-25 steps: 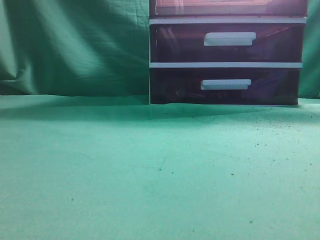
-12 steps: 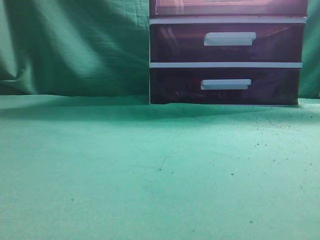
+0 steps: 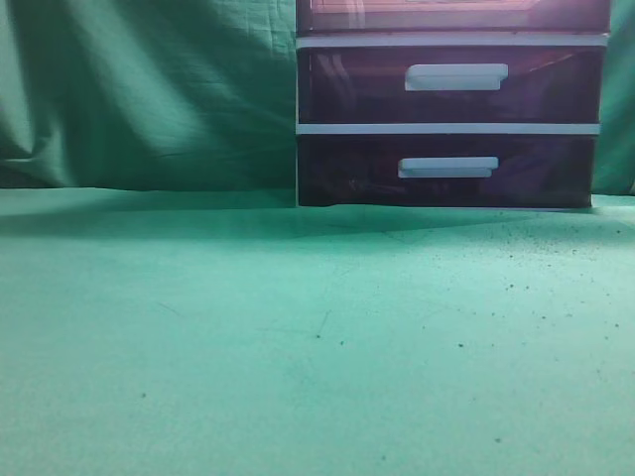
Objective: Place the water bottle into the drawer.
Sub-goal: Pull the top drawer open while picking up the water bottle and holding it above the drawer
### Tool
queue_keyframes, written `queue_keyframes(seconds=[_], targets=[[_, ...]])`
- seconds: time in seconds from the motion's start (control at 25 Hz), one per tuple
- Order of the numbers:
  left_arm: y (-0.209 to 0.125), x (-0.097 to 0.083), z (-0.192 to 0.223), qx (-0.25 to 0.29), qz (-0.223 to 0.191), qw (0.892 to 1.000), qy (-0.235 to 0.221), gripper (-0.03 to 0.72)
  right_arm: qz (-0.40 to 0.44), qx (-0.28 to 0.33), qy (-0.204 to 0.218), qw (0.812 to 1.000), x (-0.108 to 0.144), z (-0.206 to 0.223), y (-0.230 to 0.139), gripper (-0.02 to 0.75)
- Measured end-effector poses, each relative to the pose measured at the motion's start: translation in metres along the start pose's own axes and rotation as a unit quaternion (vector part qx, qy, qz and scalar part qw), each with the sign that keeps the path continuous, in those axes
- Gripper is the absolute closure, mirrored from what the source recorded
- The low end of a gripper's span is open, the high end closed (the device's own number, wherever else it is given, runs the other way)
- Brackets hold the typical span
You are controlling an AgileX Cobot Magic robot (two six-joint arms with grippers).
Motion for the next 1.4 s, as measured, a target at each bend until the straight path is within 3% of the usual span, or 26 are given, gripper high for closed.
queue_keyframes(seconds=[0.24, 0.48, 0.68, 0.76, 0.96, 1.12, 1.4], targets=[[-0.005, 0.026, 0.033, 0.033, -0.023, 0.998, 0.038, 0.044, 0.000, 0.000, 0.000, 1.000, 0.000, 0.000, 0.000, 0.738], [-0.008, 0.030, 0.059, 0.053, -0.025, 0.997, 0.041, 0.044, 0.000, 0.000, 0.000, 1.000, 0.000, 0.000, 0.000, 0.738], [-0.004, 0.031, 0.069, 0.051, -0.026, 0.997, 0.042, 0.341, 0.000, 0.000, 0.000, 1.000, 0.000, 0.000, 0.000, 0.738], [-0.004, 0.031, 0.070, 0.051, -0.026, 0.997, 0.043, 0.426, 0.000, 0.000, 0.000, 1.000, 0.000, 0.000, 0.000, 0.738], [0.001, 0.028, 0.064, 0.073, -0.027, 0.996, 0.037, 0.424, 0.000, 0.000, 0.000, 1.000, 0.000, 0.000, 0.000, 0.738], [0.030, 0.012, 0.041, 0.094, -0.015, 0.995, 0.016, 0.424, 0.000, 0.000, 0.000, 1.000, 0.000, 0.000, 0.000, 0.738], [0.096, -0.053, -0.020, 0.048, 0.060, 0.995, -0.070, 0.424, 0.000, 0.000, 0.000, 1.000, 0.000, 0.000, 0.000, 0.738]])
Point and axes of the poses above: a point on each arm's last joint axis where the gripper is mounted, z pointing out along that axis toward the gripper, x along the wrist's bending axis when the last joint is at zero, y = z × x, the point moved 8 cm from there along z, pointing out along that axis toward the gripper, and after that the axes turned 5 degrees about z, right-handed, at the moved point
